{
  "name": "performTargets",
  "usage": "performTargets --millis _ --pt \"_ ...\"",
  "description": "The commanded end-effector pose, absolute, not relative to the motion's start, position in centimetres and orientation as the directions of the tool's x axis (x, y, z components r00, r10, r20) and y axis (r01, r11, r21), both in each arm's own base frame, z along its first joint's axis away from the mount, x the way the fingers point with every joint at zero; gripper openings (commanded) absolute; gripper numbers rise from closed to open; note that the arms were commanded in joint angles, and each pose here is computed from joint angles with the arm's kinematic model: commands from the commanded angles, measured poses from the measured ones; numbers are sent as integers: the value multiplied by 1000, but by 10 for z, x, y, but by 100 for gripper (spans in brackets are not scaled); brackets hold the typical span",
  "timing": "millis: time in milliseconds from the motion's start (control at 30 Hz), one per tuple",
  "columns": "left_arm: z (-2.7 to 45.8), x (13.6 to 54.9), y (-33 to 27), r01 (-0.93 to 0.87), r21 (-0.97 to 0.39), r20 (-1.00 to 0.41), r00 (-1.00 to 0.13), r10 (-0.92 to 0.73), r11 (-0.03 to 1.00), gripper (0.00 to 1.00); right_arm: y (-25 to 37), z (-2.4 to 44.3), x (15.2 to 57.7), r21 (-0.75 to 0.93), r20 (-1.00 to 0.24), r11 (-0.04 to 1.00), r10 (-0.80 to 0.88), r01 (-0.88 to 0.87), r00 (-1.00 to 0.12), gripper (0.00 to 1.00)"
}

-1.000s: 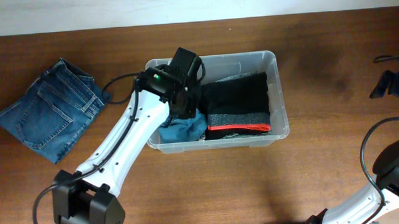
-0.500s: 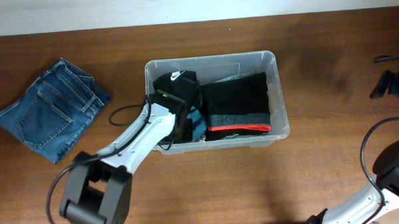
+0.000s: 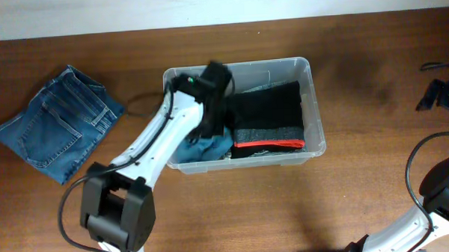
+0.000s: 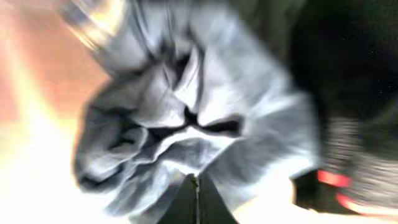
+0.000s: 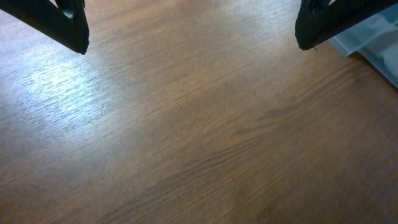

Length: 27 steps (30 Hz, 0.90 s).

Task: Pack container
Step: 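Press the denim item down inside the bin with the left gripper, then push the garments in the bin's left half down with the left gripper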

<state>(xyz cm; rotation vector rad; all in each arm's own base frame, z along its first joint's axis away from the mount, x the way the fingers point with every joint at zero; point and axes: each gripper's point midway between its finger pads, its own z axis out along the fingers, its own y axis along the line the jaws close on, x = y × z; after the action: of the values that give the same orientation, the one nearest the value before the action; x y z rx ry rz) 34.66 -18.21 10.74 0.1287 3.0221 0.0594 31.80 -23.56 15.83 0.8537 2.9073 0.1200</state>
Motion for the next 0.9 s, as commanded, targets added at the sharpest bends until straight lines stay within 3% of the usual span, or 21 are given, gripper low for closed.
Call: performTargets --millis 0,200,467,533,600,633,767,867 --pt "147 370 -188 87 32 -225 -970 92 996 10 -235 161 318 111 -89 838 543 534 -835 98" --pt "134 381 -191 83 46 -233 -968 91 996 15 -235 161 318 111 -89 838 543 534 -835 98" --pt "44 382 -192 83 125 -59 -994 91 989 14 -235 161 318 111 -89 838 543 534 -835 98" --pt "21 378 -189 90 149 -5 -996 92 985 12 -235 161 318 111 -89 838 543 534 -835 98" --pt "-4 370 -186 100 175 61 -994 90 980 0 -235 161 318 111 -89 838 543 534 -835 98" --pt "-10 368 -184 103 183 79 -993 90 978 0 -235 161 318 111 -89 838 543 534 -835 98" --pt "14 377 -190 94 158 23 -996 92 983 0 -235 161 318 111 -89 838 543 534 -835 98" --pt "88 395 -200 77 89 -125 -988 88 993 1 -235 161 318 111 -89 838 543 534 -835 98"
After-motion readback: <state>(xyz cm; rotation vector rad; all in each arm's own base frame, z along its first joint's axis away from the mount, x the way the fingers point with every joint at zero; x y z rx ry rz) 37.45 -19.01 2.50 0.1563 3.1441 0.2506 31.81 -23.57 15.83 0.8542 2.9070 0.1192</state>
